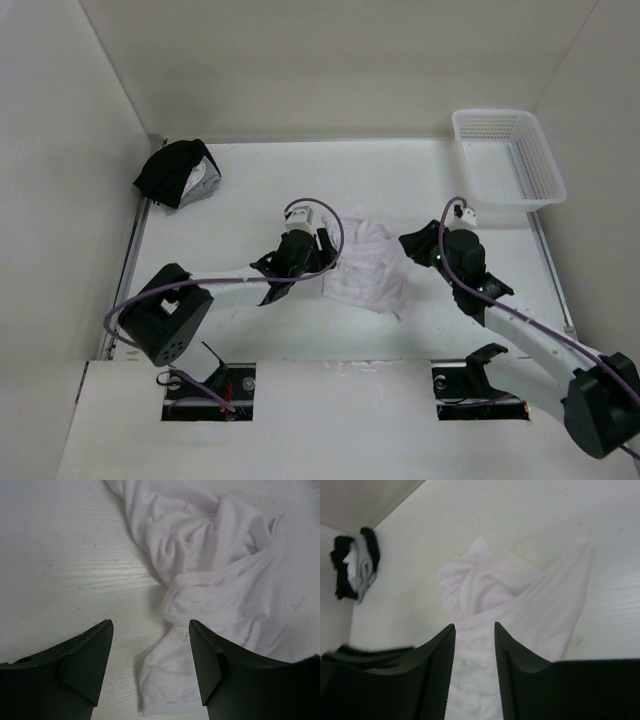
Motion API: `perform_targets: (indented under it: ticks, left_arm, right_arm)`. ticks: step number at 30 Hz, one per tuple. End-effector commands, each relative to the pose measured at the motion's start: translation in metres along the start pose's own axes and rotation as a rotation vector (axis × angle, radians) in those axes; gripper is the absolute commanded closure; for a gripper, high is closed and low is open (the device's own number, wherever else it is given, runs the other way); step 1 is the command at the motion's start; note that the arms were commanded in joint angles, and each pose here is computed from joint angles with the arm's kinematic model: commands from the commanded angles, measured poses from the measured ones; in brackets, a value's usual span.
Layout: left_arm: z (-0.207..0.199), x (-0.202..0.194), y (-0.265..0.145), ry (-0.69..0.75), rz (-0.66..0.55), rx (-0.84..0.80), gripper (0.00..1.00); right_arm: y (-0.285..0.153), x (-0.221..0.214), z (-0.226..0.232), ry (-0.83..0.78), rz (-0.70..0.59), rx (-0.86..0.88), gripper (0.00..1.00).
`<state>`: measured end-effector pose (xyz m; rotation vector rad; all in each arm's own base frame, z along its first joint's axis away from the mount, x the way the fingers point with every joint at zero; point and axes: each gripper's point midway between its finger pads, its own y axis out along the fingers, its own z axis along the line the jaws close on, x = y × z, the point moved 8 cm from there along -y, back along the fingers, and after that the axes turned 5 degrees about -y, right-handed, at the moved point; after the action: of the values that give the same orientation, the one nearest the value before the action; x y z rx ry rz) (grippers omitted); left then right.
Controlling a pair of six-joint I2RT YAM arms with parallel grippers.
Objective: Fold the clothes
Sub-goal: Move the tank top to the center of the board, then flatten the tank top out
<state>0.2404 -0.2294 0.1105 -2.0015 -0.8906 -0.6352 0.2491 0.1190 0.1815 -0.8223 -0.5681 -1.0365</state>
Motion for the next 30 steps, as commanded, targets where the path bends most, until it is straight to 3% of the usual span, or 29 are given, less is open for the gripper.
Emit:
perform_targets:
  ticks: [1, 4, 8, 10, 13, 15, 18, 23, 30]
  left_arm:
    - [-0.021, 0.016, 0.028, 0.094, -0.024, -0.057, 0.39]
    - [-0.027, 0.009, 0.045, 0.089, 0.038, -0.096, 0.41]
    - [-0.031, 0.008, 0.059, 0.076, 0.045, -0.121, 0.47]
    - [-0.029, 0.010, 0.063, 0.063, 0.039, -0.115, 0.57]
    - [-0.025, 0.015, 0.063, 0.027, 0.029, -0.104, 0.79]
    - [-0.020, 0.020, 0.058, -0.013, 0.015, -0.099, 0.88]
    - [-0.007, 0.029, 0.047, -0.101, -0.009, -0.101, 0.93]
    - [0.005, 0.027, 0.038, -0.163, 0.005, -0.096, 0.94]
    - [0.016, 0.020, 0.038, -0.249, 0.049, -0.124, 0.94]
  right_arm:
    - [-0.028, -0.032, 0.014, -0.125, 0.082, 0.040, 0.75]
    - [-0.037, -0.052, 0.018, -0.133, 0.142, 0.056, 0.82]
    - [-0.048, -0.077, 0.028, -0.130, 0.202, 0.128, 0.81]
    - [-0.051, -0.091, 0.036, -0.145, 0.246, 0.164, 0.78]
    - [-0.051, -0.120, 0.054, -0.184, 0.315, 0.223, 0.63]
    - [-0.045, -0.131, 0.062, -0.201, 0.328, 0.230, 0.57]
    - [-0.030, -0.147, 0.079, -0.232, 0.348, 0.226, 0.51]
    - [0.000, -0.170, 0.104, -0.347, 0.312, 0.145, 0.51]
    - [0.007, -0.198, 0.133, -0.482, 0.314, 0.114, 0.48]
